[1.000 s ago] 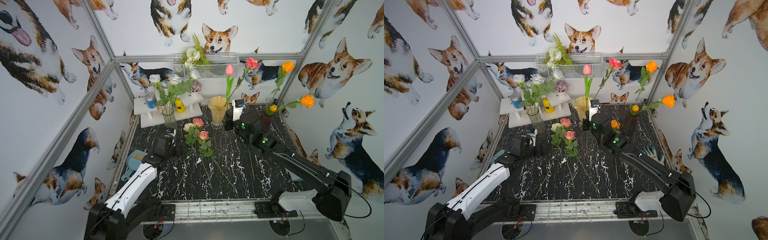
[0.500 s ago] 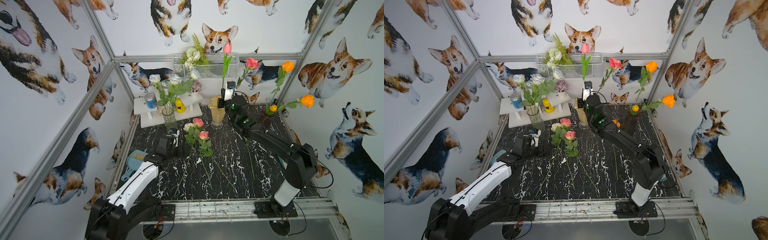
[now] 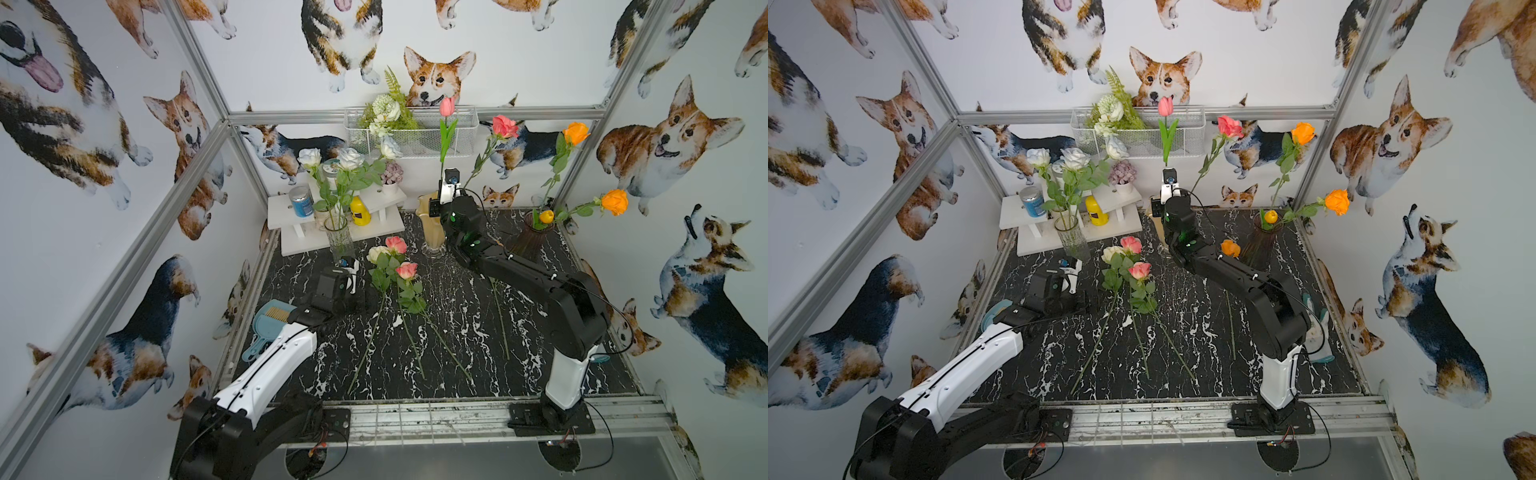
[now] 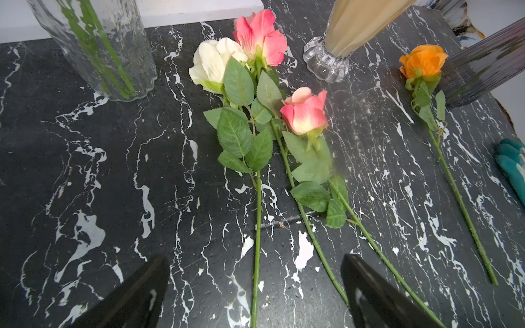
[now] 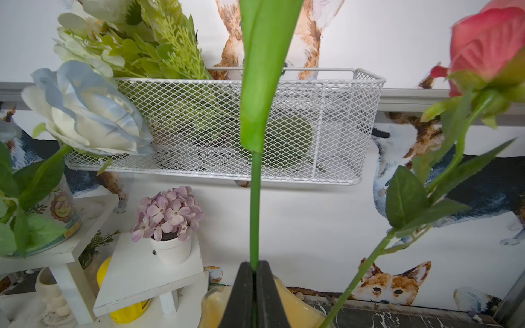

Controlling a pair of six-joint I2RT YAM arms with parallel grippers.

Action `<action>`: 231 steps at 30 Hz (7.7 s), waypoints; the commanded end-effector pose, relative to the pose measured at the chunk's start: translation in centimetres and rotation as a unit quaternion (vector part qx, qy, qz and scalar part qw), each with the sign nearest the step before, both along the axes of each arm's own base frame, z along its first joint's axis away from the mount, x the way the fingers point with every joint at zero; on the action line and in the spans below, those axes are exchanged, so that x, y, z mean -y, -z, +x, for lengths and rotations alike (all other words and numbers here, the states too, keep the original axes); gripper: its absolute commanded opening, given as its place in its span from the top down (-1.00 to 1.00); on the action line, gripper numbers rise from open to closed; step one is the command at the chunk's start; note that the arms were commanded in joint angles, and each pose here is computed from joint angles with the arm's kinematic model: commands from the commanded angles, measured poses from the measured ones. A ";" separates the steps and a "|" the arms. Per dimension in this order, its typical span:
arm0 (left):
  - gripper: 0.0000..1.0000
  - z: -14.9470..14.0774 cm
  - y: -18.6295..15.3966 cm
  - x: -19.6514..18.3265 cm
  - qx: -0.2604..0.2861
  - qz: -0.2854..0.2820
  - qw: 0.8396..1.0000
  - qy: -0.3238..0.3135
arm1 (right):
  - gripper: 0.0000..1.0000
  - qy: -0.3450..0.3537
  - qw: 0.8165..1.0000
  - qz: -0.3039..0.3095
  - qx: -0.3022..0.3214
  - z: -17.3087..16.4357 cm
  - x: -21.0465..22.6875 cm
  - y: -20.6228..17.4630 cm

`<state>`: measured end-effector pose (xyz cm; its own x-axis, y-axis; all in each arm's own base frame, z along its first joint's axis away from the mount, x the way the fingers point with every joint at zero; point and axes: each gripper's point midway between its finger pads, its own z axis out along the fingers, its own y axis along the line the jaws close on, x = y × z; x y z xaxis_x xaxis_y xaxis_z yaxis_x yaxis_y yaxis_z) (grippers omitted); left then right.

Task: Arrange the flowers in different vases according to their variety
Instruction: Insert the flower into the vase, then pick up the flower at the center of the board, then insert the flower into the vase.

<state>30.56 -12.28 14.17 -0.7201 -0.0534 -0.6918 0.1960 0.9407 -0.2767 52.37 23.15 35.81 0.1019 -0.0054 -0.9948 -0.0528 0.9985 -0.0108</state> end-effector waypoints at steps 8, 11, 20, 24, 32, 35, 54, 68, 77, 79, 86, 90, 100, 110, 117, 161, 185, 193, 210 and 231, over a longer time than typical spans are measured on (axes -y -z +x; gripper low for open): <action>-1.00 0.3 -0.3 -0.1 0.008 0.002 1.000 -0.004 | 0.17 0.005 1.000 0.008 0.003 -0.9 0.7 -0.1; -1.00 0.3 -0.3 -0.2 0.009 0.003 1.000 -0.006 | 0.10 0.004 1.000 0.006 0.000 -1.2 0.9 -0.2; -1.00 0.2 0.0 -0.2 0.002 0.008 1.000 -0.007 | -0.42 -0.020 0.999 0.004 -0.027 -2.9 1.0 -0.2; -1.00 0.2 0.2 -0.2 -0.001 0.010 1.000 -0.005 | -0.66 -0.041 0.998 0.001 -0.056 -4.2 1.0 0.3; -1.00 0.1 0.5 0.1 -0.007 0.012 1.000 0.000 | -0.97 -0.088 0.986 -0.002 -0.143 -8.8 2.0 2.2; -1.00 0.1 0.5 0.3 -0.009 0.012 1.000 0.003 | -0.97 -0.103 0.977 0.003 -0.184 -10.8 2.6 3.3; -1.00 0.0 0.5 0.7 -0.011 0.007 1.000 0.014 | -0.93 -0.100 0.887 0.013 -0.451 -20.6 10.8 16.1; -1.00 -0.2 0.3 0.8 -0.011 0.008 1.000 0.016 | -0.78 -0.036 0.817 0.049 -0.573 -20.5 15.7 25.0; -1.00 -0.3 0.1 0.9 -0.009 0.010 1.000 0.021 | -0.41 -0.026 0.770 0.052 -0.635 -20.4 16.0 30.4; -1.00 -0.3 0.1 0.9 -0.009 0.010 1.000 0.021 | -0.35 -0.019 0.765 0.046 -0.642 -20.5 16.2 31.0; -1.00 -0.3 -0.1 0.9 -0.007 0.010 1.000 0.021 | -0.10 -0.010 0.751 0.037 -0.659 -20.5 16.6 32.4; -1.00 -0.4 -0.3 0.9 -0.005 0.009 1.000 0.020 | -0.01 0.001 0.745 0.024 -0.666 -20.0 17.2 32.9; -1.00 -0.4 -0.3 0.8 -0.005 0.012 1.000 0.021 | 0.32 0.001 0.721 0.020 -0.693 -20.3 17.2 34.3; -1.00 -0.5 -0.1 0.8 -0.009 0.014 1.000 0.021 | 0.73 -0.004 0.706 0.024 -0.708 -21.4 16.9 35.4; -1.00 -0.5 0.0 0.7 -0.011 0.016 1.000 0.020 | 1.00 -0.016 0.701 0.019 -0.713 -21.8 16.2 35.8; -1.00 -0.2 0.7 0.2 -0.018 0.027 0.999 0.005 | 1.00 0.037 0.985 0.052 -0.158 -15.7 19.5 -3.2; -1.00 -0.1 0.7 0.2 -0.017 0.031 0.999 0.007 | 1.00 0.208 0.977 0.008 -0.044 -12.2 30.0 -13.2; -1.00 -0.1 1.0 0.2 -0.020 0.033 0.999 0.007 | 1.00 0.236 0.971 0.005 -0.037 -11.0 32.1 -12.3; -1.00 0.0 1.2 -0.1 -0.022 0.040 0.999 0.000 | 1.00 0.274 0.962 0.003 0.012 -5.5 33.9 -9.0; -1.00 0.0 1.2 -0.6 -0.022 0.045 0.999 -0.012 | -0.35 0.227 0.972 0.021 -0.061 -5.7 30.7 -1.2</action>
